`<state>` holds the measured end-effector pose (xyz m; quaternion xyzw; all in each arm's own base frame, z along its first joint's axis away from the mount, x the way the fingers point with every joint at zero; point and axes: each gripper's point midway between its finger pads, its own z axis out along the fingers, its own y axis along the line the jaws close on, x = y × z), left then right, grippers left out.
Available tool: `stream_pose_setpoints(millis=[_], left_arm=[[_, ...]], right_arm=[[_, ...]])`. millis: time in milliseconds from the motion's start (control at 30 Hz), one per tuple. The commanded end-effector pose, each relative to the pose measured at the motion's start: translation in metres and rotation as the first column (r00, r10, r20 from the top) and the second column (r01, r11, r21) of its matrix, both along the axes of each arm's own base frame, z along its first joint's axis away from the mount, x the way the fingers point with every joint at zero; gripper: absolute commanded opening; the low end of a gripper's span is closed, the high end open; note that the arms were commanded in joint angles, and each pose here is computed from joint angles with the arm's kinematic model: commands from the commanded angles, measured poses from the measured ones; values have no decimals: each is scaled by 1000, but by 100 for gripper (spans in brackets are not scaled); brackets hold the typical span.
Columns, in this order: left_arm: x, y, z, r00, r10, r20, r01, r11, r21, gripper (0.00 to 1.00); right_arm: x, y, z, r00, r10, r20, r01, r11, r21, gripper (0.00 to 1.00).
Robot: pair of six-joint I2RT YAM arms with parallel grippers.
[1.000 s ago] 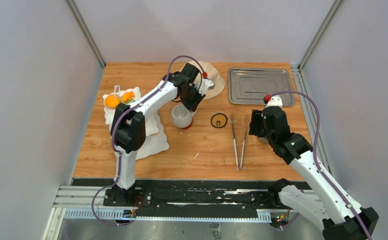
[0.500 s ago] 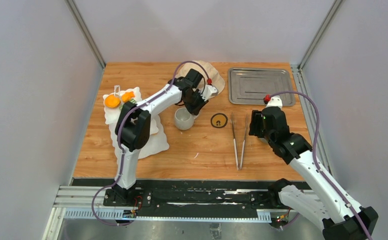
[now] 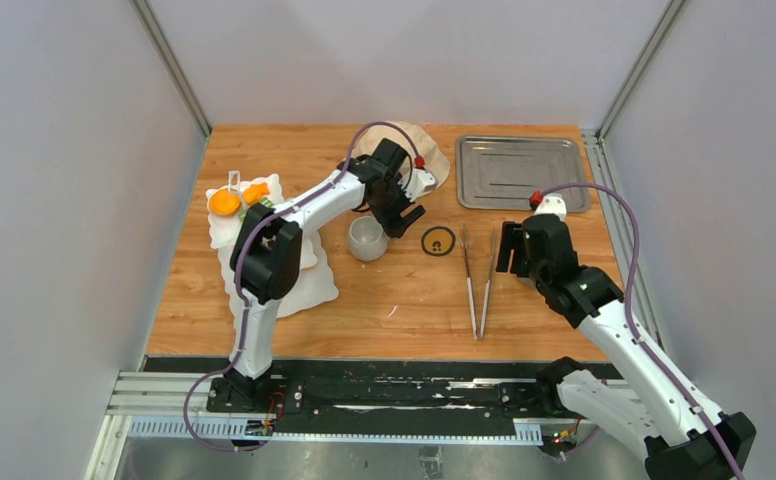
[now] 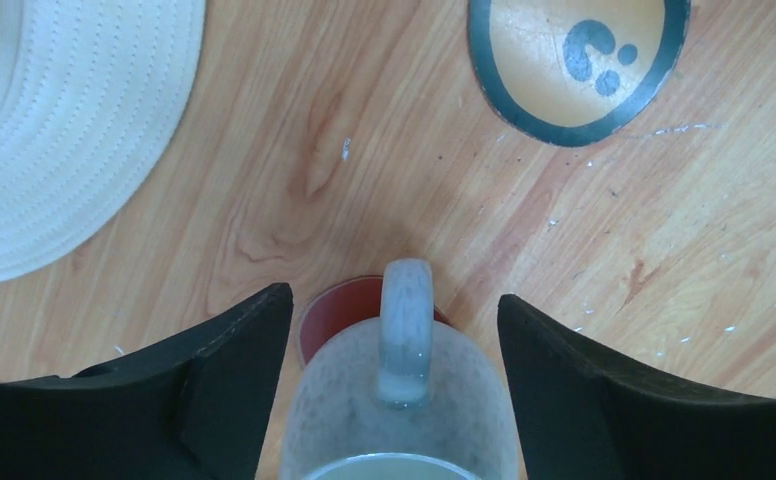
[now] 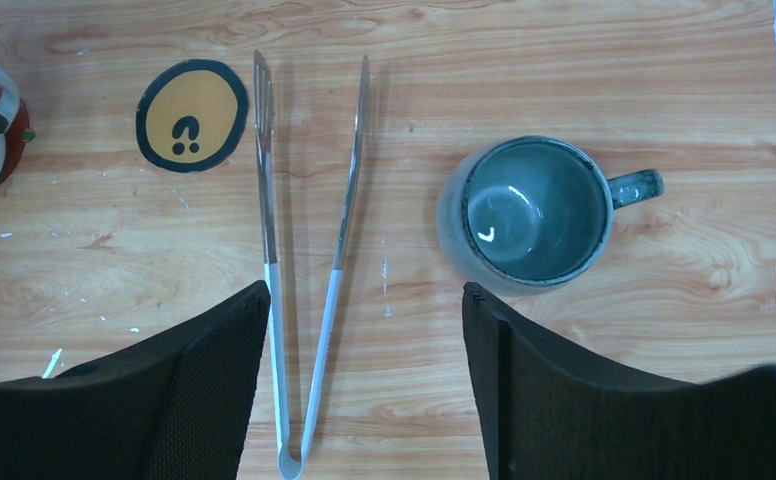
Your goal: Serve the afternoon tea
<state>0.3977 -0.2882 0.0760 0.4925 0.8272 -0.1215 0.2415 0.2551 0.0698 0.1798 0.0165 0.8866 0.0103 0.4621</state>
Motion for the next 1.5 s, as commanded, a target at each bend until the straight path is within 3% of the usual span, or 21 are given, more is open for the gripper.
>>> stream_pose_setpoints(millis=[0, 167, 300, 433, 600, 800, 1133, 1467], left_arm=[[10, -15, 62, 991, 8, 135, 1, 998, -65, 86], [3, -30, 119, 976, -5, 219, 36, 990, -138, 92], [-13, -37, 160, 963, -16, 269, 62, 985, -164, 92], [-22, -28, 178, 945, 90, 315, -45, 988, -146, 96], [-47, -14, 168, 934, 230, 272, -190, 968, -165, 96], [-80, -6, 167, 924, 326, 201, -249, 910, -331, 98], [-121, 5, 144, 932, 328, 157, -254, 896, -365, 98], [-132, 18, 115, 940, 312, 139, -259, 917, -302, 98]], right_arm=[[-3, -14, 3, 997, -76, -3, 76, 997, -23, 70], [1, -36, 18, 985, -172, 27, 174, 979, -109, 70], [-7, -75, 29, 945, -324, 47, 326, 917, -232, 76], [-4, -95, 17, 898, -439, -36, 434, 895, -104, 77], [7, -114, -8, 819, -542, -187, 558, 829, 39, 76], [19, -142, -41, 624, -684, -378, 773, 611, 170, 74], [44, -155, -64, 409, -770, -490, 905, 410, 111, 74], [45, -149, -113, 251, -746, -617, 944, 329, -14, 63]])
